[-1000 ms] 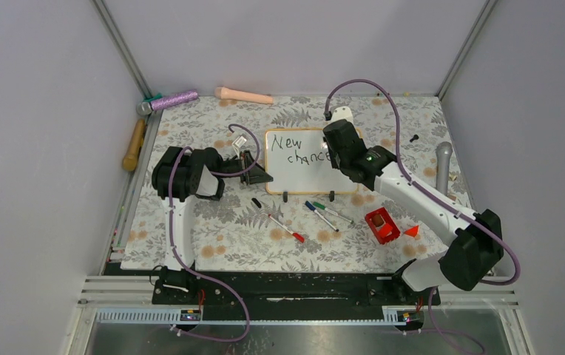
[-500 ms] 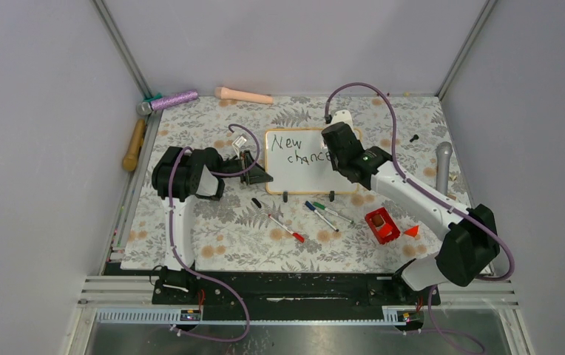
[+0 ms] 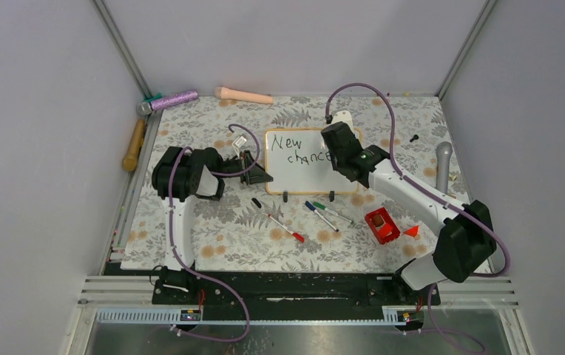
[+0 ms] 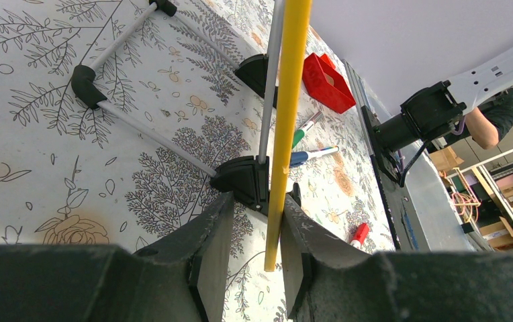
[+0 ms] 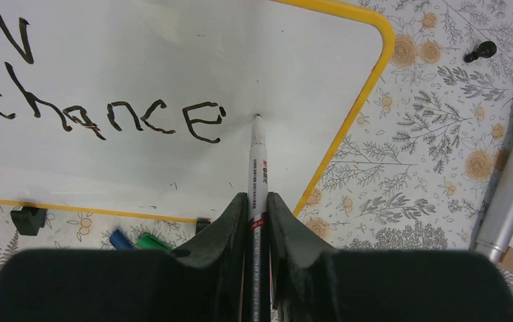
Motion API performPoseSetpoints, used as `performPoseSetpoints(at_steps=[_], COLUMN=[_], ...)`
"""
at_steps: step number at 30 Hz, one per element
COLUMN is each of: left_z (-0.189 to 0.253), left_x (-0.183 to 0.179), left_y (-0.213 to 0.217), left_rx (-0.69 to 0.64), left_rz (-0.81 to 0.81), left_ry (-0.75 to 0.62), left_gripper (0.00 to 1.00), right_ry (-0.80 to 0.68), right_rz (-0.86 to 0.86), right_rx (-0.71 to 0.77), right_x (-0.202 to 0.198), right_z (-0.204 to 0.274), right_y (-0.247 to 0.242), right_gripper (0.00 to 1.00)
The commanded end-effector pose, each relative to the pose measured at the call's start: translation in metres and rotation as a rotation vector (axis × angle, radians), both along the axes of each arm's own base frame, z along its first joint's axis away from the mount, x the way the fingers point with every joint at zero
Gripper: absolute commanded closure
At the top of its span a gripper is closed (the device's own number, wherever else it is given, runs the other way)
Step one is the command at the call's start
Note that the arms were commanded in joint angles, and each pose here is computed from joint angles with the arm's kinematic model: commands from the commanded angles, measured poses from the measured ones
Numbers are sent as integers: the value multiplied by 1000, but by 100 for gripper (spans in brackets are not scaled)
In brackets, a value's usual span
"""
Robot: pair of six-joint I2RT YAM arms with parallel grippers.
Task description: Write a sentence on the whiteboard
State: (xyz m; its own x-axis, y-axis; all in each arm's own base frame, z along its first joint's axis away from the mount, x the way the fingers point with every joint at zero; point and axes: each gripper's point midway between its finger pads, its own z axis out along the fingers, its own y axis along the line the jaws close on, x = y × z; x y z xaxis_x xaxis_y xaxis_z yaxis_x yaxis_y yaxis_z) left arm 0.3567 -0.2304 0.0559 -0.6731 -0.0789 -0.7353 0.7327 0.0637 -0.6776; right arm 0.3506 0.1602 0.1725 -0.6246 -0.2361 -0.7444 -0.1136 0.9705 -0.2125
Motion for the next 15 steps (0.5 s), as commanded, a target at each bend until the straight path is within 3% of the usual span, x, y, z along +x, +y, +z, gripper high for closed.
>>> performPoseSetpoints(at_steps=[1,15], left_z=[-8,-8], left_x=[4,4], left_y=[-1,-1], left_rx=[5,5], left_rz=[10,11], left_ry=[-34,-34], left_gripper=[69,70], right_ry=[-8,2], right_rz=[-34,-32], right_rx=[4,-1], right_x=[6,12], right_z=[1,-1], right_y=[-3,0], right_gripper=[100,100])
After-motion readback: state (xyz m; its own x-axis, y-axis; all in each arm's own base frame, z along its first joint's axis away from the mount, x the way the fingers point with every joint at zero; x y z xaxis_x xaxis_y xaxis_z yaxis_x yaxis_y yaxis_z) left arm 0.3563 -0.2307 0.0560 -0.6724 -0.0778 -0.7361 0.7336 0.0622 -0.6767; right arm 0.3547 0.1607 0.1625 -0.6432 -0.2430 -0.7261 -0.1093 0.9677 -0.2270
